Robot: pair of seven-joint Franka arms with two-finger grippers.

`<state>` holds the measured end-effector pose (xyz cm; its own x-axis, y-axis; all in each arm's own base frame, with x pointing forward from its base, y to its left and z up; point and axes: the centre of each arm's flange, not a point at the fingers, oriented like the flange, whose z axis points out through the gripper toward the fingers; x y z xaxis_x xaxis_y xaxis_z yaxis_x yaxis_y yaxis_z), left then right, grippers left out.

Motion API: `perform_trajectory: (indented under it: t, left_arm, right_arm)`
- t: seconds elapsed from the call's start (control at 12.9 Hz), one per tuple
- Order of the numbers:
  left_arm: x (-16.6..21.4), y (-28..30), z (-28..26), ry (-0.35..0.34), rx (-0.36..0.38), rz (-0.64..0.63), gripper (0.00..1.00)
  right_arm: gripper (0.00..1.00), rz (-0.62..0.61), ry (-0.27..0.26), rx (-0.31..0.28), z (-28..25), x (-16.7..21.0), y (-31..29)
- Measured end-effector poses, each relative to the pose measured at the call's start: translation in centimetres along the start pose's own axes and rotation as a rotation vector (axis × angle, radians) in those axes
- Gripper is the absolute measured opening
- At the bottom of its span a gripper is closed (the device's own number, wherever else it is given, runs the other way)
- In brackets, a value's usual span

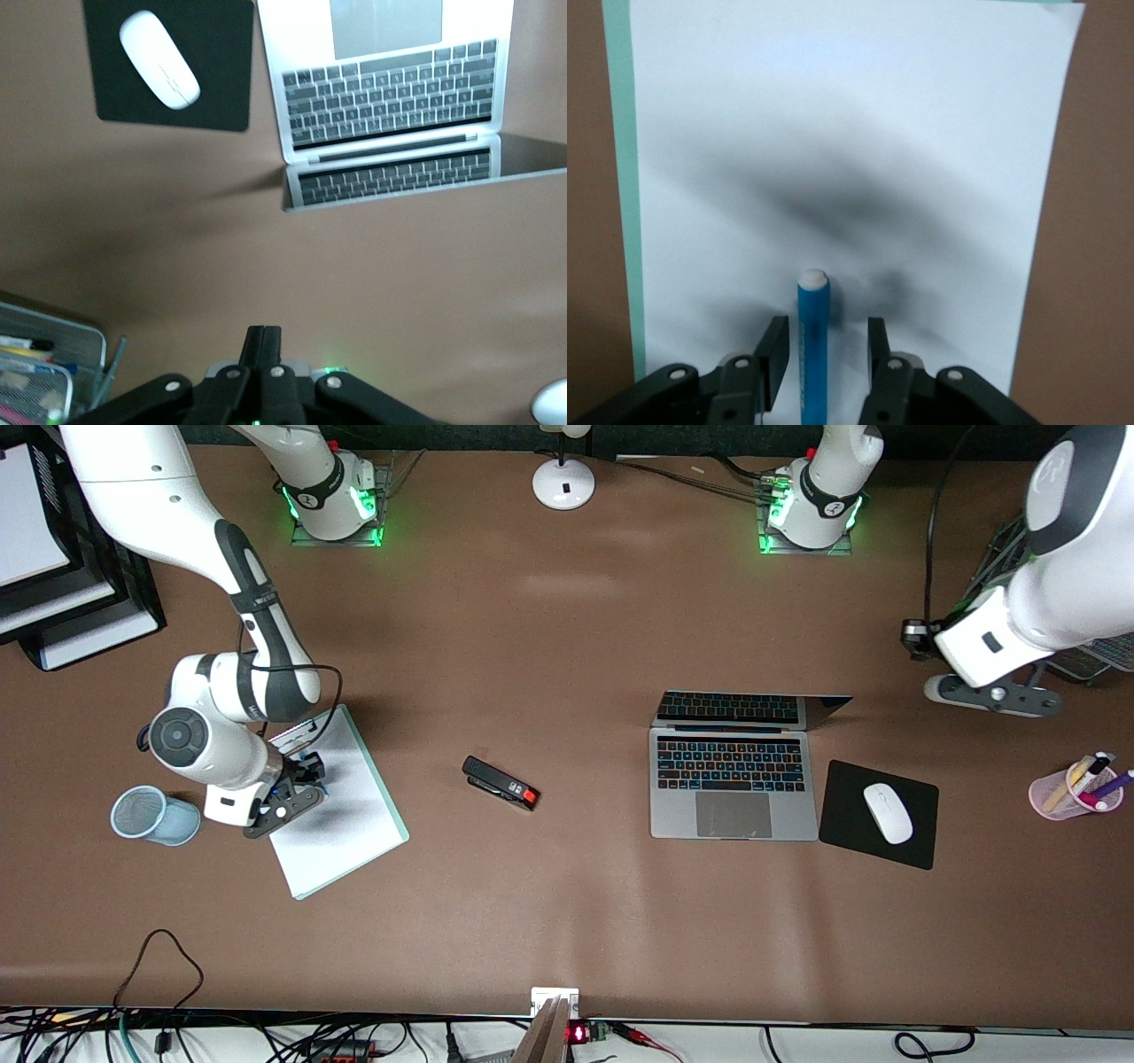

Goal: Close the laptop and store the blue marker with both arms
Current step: 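Grasp the blue marker with the right gripper while the left gripper moves toward the laptop, then lift the marker with the right gripper while the left gripper reaches the laptop lid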

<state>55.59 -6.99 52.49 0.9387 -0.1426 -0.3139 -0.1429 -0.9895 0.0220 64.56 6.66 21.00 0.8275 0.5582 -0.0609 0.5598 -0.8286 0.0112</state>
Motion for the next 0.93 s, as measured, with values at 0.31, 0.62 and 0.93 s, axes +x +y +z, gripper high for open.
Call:
perform_trajectory:
  t: [0.31, 0.62, 0.93]
  left_arm:
    - [0.7, 5.1, 3.5, -0.036, -0.070, -0.021, 0.01]
    - [1.4, 12.0, 9.9, 0.033, -0.050, -0.031, 0.01]
    - [1.2, 12.1, 15.7, 0.095, -0.049, -0.047, 0.01]
  right_arm:
    - [0.34, -0.007, 0.008, -0.001, 1.4, 0.3, -0.4]
    - [0.25, -0.009, 0.021, -0.008, 2.5, 0.6, -0.4]
    - [0.18, -0.007, 0.047, -0.020, 1.7, 1.3, 0.0]
